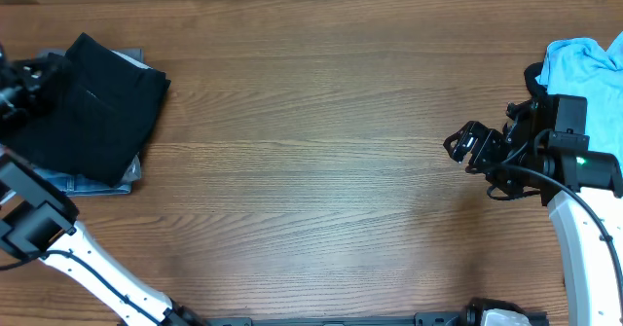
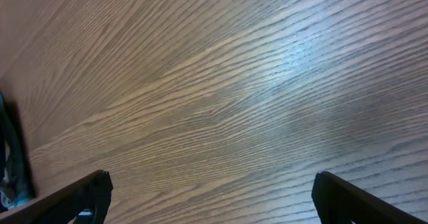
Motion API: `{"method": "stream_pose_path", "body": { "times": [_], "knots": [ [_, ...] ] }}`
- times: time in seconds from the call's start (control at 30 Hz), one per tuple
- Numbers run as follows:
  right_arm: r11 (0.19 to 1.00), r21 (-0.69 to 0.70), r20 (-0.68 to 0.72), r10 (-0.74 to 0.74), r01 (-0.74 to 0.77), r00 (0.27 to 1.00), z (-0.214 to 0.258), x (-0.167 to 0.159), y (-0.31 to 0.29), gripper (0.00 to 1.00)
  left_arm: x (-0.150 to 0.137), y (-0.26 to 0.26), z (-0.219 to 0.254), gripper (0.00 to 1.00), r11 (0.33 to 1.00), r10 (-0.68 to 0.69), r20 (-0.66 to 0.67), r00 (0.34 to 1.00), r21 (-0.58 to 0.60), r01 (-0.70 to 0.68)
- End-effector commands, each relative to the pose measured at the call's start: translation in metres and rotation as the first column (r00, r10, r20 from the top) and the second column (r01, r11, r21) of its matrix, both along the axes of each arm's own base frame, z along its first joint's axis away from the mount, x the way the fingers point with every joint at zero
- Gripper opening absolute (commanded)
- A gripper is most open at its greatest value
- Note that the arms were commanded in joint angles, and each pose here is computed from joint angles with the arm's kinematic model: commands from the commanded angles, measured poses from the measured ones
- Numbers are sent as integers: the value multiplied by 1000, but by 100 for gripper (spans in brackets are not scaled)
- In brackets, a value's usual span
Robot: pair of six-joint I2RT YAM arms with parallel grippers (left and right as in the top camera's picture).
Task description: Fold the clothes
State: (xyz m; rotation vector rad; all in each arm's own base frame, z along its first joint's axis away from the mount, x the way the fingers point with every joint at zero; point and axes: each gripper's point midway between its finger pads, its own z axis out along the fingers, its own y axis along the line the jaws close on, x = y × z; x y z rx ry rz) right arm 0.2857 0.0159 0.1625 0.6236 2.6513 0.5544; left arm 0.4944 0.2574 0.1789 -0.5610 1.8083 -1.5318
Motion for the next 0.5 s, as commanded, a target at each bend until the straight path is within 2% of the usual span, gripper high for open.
{"method": "stream_pose_path", "body": {
  "times": [0.0, 0.1, 0.23, 0.37, 0.47],
  "knots": [
    [1000, -8, 6, -3, 3, 1000, 1, 1, -2, 100, -24, 24, 69, 8, 992, 105, 4, 995, 76, -105],
    [1000, -8, 6, -3, 3, 1000, 1, 1, -2, 100, -36, 45, 50, 6, 971, 221, -136, 966, 119, -205],
    [1000, -8, 6, -3, 3, 1000, 1, 1, -2, 100, -60, 73, 1, 6, 925, 366, -354, 860, 235, -297],
    [1000, -8, 6, -3, 3, 1000, 1, 1, -2, 100, -91, 95, -53, 8, 858, 498, -529, 687, 419, -299],
    [1000, -8, 6, -3, 3, 1000, 1, 1, -2, 100, -101, 99, -76, 7, 840, 521, -563, 641, 470, -271]
  ]
}}
